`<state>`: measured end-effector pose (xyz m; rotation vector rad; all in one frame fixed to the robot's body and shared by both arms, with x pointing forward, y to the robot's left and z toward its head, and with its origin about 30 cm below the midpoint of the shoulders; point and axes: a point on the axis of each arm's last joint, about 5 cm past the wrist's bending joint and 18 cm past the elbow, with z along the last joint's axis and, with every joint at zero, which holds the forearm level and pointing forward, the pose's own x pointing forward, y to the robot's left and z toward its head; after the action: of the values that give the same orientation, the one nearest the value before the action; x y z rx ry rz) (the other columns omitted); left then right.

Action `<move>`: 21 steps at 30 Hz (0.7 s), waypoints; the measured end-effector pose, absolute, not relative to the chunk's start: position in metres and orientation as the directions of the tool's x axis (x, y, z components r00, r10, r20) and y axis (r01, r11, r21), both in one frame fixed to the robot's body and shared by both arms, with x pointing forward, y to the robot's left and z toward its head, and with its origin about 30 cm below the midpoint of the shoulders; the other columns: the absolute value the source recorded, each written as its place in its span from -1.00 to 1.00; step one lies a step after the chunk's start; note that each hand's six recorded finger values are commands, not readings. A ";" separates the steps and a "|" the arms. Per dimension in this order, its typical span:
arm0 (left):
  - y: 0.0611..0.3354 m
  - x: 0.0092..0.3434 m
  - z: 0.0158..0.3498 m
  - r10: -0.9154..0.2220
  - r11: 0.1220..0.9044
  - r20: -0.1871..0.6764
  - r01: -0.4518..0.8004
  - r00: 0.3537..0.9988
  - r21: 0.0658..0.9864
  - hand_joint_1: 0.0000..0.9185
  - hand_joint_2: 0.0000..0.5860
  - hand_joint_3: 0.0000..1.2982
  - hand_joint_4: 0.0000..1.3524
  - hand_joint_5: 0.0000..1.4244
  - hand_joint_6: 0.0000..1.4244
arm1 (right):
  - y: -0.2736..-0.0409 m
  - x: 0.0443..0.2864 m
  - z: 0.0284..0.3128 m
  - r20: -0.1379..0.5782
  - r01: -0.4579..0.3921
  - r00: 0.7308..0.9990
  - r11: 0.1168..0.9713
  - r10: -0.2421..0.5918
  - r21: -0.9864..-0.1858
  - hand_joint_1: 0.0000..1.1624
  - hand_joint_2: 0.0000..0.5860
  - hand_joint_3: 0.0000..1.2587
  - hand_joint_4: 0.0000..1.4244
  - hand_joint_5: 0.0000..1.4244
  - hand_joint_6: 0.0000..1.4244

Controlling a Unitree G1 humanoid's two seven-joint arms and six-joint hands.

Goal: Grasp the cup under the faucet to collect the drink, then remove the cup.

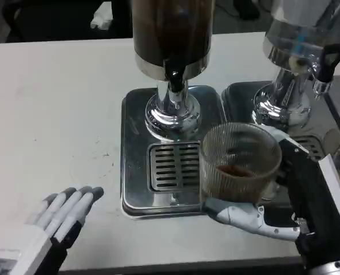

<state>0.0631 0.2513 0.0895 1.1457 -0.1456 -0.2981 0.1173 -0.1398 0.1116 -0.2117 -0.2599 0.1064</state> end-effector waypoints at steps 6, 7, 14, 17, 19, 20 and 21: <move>0.249 0.063 0.090 -0.294 0.391 -0.012 0.132 0.956 0.911 -1.00 -0.62 -1.00 -1.00 -1.00 -1.00 | -0.142 0.112 0.112 0.233 -0.082 0.963 0.969 0.137 -0.232 0.79 -0.58 0.28 0.21 0.30 0.84; 0.249 0.063 0.090 -0.291 0.392 -0.012 0.130 0.957 0.911 -1.00 -0.62 -1.00 -1.00 -1.00 -1.00 | -0.143 0.112 0.112 0.231 -0.082 0.963 0.969 0.138 -0.234 0.79 -0.58 0.28 0.21 0.30 0.84; 0.247 0.065 0.089 -0.286 0.396 -0.009 0.127 0.958 0.909 -1.00 -0.62 -1.00 -1.00 -1.00 -1.00 | -0.143 0.109 0.110 0.217 -0.082 0.967 0.970 0.133 -0.230 0.79 -0.58 0.28 0.21 0.30 0.84; 0.244 0.067 0.088 -0.286 0.404 -0.008 0.128 0.958 0.906 -1.00 -0.62 -1.00 -1.00 -1.00 -1.00 | -0.144 0.108 0.110 0.217 -0.078 0.968 0.971 0.129 -0.226 0.79 -0.58 0.28 0.21 0.30 0.84; 0.242 0.069 0.089 -0.288 0.406 0.005 0.118 0.958 0.906 -1.00 -0.62 -1.00 -1.00 -1.00 -1.00 | -0.144 0.108 0.110 0.217 -0.075 0.968 0.973 0.124 -0.219 0.79 -0.58 0.28 0.21 0.30 0.84; 0.241 0.071 0.090 -0.290 0.407 0.014 0.110 0.957 0.907 -1.00 -0.62 -1.00 -1.00 -1.00 -1.00 | -0.145 0.108 0.110 0.218 -0.074 0.968 0.974 0.121 -0.216 0.79 -0.58 0.28 0.21 0.30 0.84; 0.240 0.073 0.091 -0.292 0.408 0.023 0.102 0.956 0.907 -1.00 -0.62 -1.00 -1.00 -1.00 -1.00 | -0.145 0.109 0.110 0.218 -0.070 0.969 0.974 0.118 -0.215 0.79 -0.57 0.28 0.21 0.30 0.84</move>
<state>0.0731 0.2397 0.0914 1.1254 -0.1891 -0.2505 0.1085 -0.1452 0.1105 -0.2077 -0.2321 0.0960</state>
